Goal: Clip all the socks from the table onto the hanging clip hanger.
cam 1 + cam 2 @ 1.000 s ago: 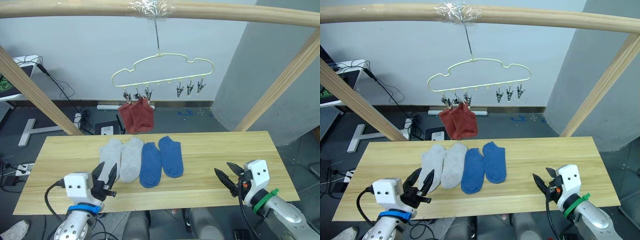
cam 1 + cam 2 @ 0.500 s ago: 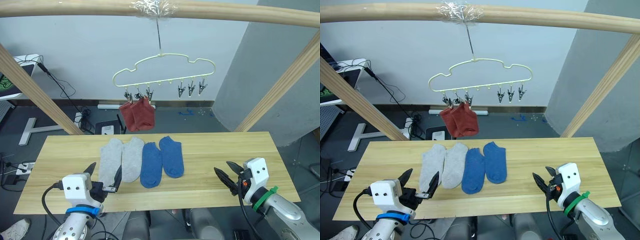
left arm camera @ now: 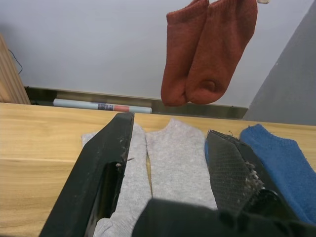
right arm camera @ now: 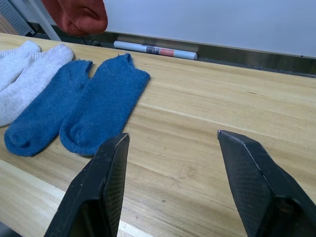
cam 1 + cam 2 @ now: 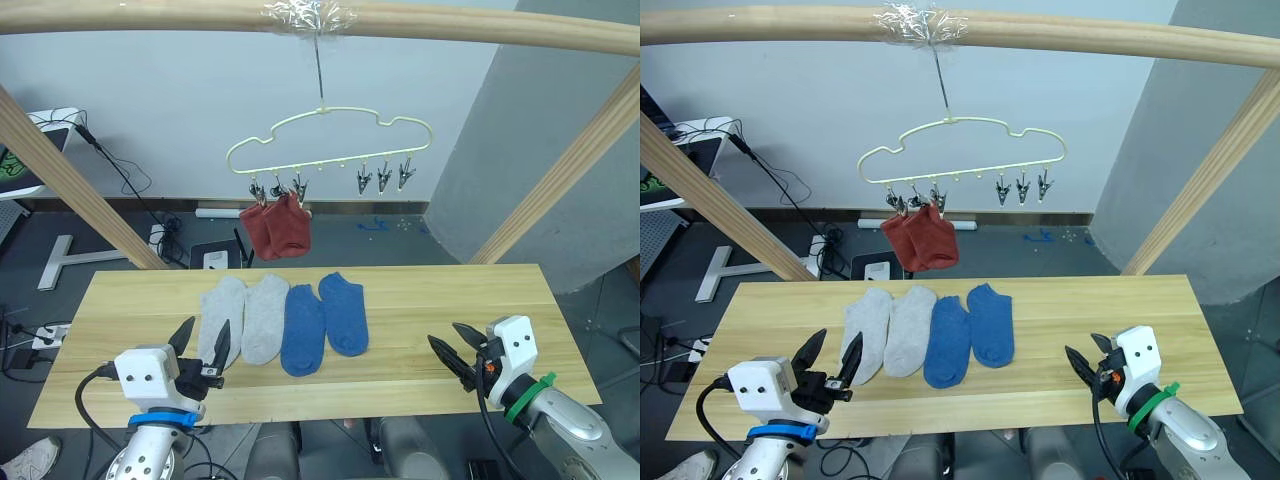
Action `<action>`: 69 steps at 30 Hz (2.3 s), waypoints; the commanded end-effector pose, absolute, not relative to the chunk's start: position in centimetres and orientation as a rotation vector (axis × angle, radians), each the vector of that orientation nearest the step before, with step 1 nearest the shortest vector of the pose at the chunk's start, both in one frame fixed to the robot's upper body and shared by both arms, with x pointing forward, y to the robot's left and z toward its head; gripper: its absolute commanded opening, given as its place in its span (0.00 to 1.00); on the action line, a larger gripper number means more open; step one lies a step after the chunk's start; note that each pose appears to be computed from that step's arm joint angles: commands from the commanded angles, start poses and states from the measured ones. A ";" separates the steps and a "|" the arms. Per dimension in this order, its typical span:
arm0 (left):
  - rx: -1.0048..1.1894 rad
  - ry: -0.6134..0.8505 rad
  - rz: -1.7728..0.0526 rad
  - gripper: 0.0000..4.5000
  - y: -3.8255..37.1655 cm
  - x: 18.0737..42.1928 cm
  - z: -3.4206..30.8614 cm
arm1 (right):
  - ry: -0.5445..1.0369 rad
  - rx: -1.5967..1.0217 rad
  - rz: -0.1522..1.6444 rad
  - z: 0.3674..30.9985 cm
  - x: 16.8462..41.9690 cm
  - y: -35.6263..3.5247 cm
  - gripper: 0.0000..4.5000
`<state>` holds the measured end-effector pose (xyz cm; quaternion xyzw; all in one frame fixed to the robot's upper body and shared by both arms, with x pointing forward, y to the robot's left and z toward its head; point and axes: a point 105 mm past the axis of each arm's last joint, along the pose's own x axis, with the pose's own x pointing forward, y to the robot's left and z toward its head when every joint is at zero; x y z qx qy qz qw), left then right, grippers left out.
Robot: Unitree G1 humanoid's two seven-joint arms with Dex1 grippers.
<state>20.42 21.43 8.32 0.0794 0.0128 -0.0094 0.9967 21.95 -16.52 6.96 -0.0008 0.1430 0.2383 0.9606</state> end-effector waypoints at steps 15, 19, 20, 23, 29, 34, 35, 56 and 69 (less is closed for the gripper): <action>0.180 -0.003 -0.014 0.52 22.0 20.1 7.6 | 0.255 -0.016 0.496 8.0 22.1 -16.6 0.66; 0.182 -0.004 -0.014 0.52 22.0 20.0 7.4 | 0.259 -0.014 0.495 7.9 21.9 -16.6 0.66; 0.182 -0.005 -0.012 0.52 22.0 20.0 7.4 | 0.259 -0.014 0.494 7.9 21.9 -16.6 0.66; 0.182 -0.002 -0.015 0.52 22.1 19.9 7.2 | 0.262 -0.008 0.503 8.0 21.7 -16.5 0.66; 0.187 -0.001 -0.020 0.52 22.0 20.2 7.0 | 0.260 -0.010 0.504 8.0 21.7 -16.4 0.66; 0.154 -0.076 -0.039 0.52 21.3 22.3 9.4 | 0.244 -0.014 0.510 8.4 21.9 -16.2 0.66; 0.157 -0.086 -0.050 0.52 21.1 22.7 9.8 | 0.238 -0.022 0.520 8.6 22.0 -16.1 0.66; 0.224 -0.152 -0.302 0.52 18.5 28.0 15.5 | 0.028 -0.060 0.878 17.0 21.7 -8.5 0.66; 0.165 -0.191 -0.446 0.51 12.5 31.8 19.5 | -0.004 -0.092 0.921 18.8 22.9 -7.6 0.99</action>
